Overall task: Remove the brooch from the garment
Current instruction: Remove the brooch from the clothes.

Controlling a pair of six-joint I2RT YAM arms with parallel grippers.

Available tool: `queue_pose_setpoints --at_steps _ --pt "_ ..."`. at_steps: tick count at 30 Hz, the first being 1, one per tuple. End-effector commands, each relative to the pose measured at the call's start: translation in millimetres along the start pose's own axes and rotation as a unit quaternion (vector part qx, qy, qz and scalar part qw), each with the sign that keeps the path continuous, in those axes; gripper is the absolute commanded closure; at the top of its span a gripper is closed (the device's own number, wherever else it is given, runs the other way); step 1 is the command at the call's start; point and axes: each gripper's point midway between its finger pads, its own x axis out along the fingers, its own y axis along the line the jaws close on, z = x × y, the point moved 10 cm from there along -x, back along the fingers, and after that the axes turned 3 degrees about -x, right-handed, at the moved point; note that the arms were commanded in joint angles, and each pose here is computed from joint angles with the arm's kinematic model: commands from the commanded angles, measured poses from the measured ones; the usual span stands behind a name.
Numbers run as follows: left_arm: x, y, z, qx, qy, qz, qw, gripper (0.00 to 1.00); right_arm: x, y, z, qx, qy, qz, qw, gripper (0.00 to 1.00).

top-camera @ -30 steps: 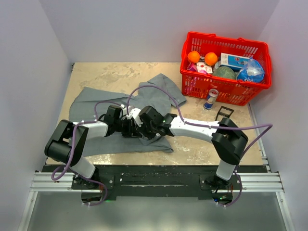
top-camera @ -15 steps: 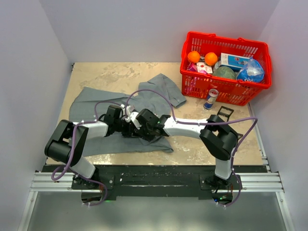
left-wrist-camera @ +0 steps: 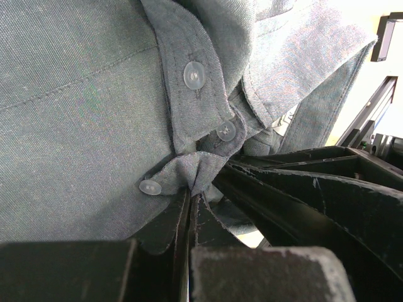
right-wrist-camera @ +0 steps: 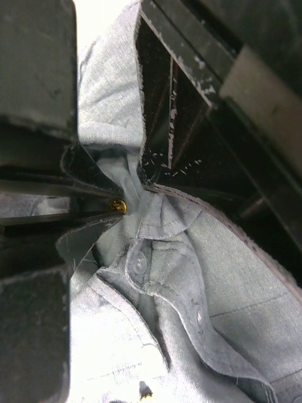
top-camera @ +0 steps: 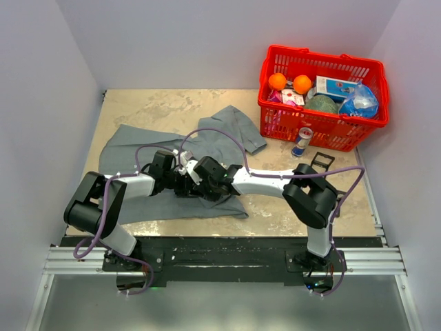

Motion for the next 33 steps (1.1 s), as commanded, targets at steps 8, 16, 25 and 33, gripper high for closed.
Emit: queue_pose_setpoints --at_steps 8,16,25,33 --pt "-2.5 -3.3 10.7 0.016 -0.018 -0.007 1.0 1.0 -15.5 -3.0 21.1 -0.008 -0.03 -0.009 0.999 1.0" --pt "-2.9 -3.6 10.4 0.018 -0.019 -0.008 1.0 1.0 -55.8 -5.8 37.2 -0.013 -0.069 0.004 0.998 1.0" --pt "-3.6 -5.5 11.1 0.021 -0.022 -0.016 0.999 1.0 -65.4 -3.4 39.2 -0.019 -0.082 0.024 0.996 1.0" --pt "-9.2 -14.5 14.4 0.039 -0.04 -0.041 0.998 1.0 -74.2 -7.9 40.2 -0.029 -0.089 0.013 0.996 1.0"
